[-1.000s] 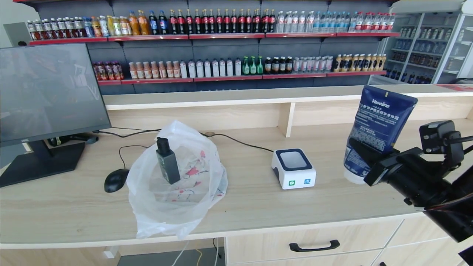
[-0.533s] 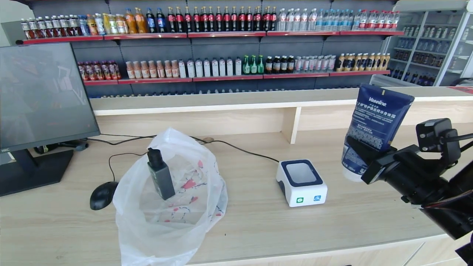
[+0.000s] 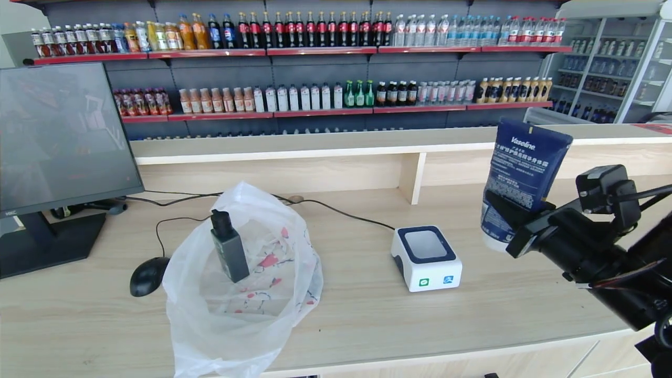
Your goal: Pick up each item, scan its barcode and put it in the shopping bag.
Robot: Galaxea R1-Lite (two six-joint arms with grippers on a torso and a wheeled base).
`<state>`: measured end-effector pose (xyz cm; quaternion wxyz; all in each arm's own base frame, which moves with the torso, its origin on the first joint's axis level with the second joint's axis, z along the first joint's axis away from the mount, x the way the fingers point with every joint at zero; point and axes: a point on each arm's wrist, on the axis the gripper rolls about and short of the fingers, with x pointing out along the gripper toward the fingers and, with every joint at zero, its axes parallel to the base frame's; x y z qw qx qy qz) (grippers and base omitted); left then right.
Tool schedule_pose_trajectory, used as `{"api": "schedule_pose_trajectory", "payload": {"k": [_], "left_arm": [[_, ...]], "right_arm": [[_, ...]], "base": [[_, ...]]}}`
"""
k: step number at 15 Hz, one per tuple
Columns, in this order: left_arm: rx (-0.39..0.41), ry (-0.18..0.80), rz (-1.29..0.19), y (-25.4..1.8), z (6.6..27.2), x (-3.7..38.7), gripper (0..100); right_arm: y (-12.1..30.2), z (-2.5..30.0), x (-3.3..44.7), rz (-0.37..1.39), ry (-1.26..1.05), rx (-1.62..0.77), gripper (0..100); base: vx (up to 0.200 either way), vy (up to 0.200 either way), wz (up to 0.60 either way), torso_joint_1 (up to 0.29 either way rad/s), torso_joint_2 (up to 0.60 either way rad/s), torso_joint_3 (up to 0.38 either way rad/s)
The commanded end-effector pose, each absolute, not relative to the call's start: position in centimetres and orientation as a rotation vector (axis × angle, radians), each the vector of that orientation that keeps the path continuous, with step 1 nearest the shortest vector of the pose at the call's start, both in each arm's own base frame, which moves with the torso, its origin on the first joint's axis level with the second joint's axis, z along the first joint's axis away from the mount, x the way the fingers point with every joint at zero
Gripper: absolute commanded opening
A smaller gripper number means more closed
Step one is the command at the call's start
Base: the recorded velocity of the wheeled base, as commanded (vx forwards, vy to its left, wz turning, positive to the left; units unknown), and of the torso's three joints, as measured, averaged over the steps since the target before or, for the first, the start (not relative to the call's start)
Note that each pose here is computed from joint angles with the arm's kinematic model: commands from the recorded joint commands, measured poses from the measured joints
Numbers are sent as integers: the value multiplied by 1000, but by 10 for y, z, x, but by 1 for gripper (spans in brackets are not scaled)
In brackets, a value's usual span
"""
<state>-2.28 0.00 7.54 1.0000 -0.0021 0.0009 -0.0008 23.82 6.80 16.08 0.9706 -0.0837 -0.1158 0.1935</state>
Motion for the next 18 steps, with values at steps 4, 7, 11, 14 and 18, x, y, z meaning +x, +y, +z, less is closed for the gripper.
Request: {"api": "schedule_pose_trajectory", "payload": {"k": [4,7,11,14,18], "left_arm": [[-5,0,-2,0,76,-23,0],[-5,2,-2,0,75,-23,0],[-5,0,-2,0,76,-23,0],[-5,2,-2,0,75,-23,0],[-5,2,-2,0,75,-23,0]], "right_arm": [[62,157,257,434,-302,-441,0],[60,159,259,465,-355,-578,0],[60,160,258,530,-437,-742,0],[74,152,256,619,-493,-854,0],[79,139,272,750,-573,-948,0]], "base": [[0,0,0,0,0,0],[0,0,0,0,0,0],[0,0,0,0,0,0],[0,0,0,0,0,0],[0,0,0,0,0,0]]}}
